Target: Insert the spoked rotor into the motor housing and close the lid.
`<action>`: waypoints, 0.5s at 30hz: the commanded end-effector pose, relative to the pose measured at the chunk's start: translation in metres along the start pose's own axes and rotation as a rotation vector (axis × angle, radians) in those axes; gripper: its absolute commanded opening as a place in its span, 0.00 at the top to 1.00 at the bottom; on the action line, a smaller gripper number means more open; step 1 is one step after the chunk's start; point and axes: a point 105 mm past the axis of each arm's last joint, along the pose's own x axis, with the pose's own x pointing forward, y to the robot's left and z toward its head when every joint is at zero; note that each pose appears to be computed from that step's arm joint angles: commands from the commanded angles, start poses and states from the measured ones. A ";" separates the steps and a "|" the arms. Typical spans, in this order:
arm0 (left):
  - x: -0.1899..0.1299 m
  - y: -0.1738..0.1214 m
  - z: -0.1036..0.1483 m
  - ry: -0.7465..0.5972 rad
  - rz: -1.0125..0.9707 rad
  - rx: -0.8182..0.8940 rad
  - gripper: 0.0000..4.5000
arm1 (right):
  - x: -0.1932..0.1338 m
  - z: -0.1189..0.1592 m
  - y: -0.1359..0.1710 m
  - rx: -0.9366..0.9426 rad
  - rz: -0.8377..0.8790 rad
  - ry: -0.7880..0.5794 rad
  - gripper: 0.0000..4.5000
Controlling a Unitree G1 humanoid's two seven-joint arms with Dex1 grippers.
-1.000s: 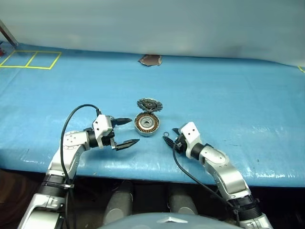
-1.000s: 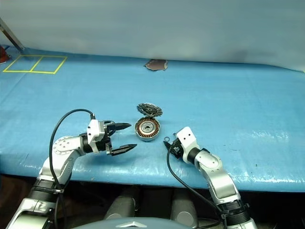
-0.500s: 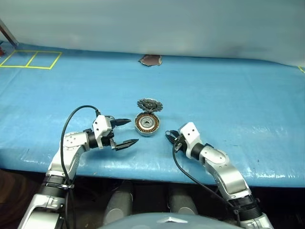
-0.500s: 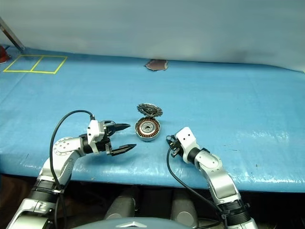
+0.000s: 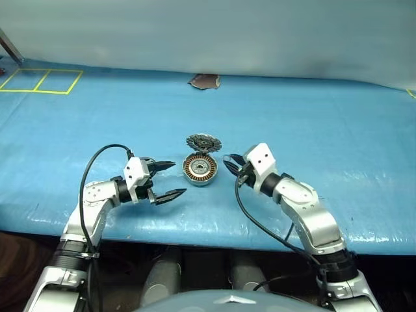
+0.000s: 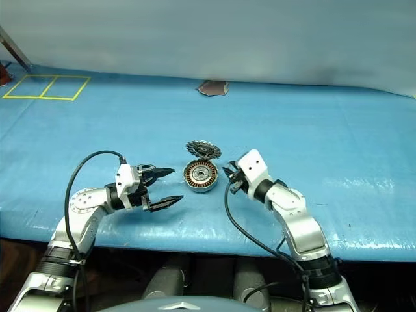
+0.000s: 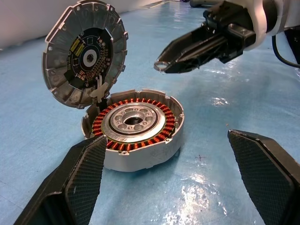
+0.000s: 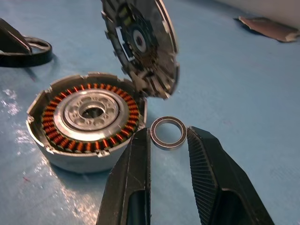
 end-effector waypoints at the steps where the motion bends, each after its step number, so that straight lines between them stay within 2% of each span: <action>1: -0.004 0.009 0.011 -0.036 0.050 0.055 0.00 | 0.014 0.014 0.021 0.012 0.099 -0.045 0.83; 15: -0.007 0.015 0.010 -0.039 0.101 0.080 0.00 | 0.039 0.002 0.025 0.033 0.115 0.003 0.83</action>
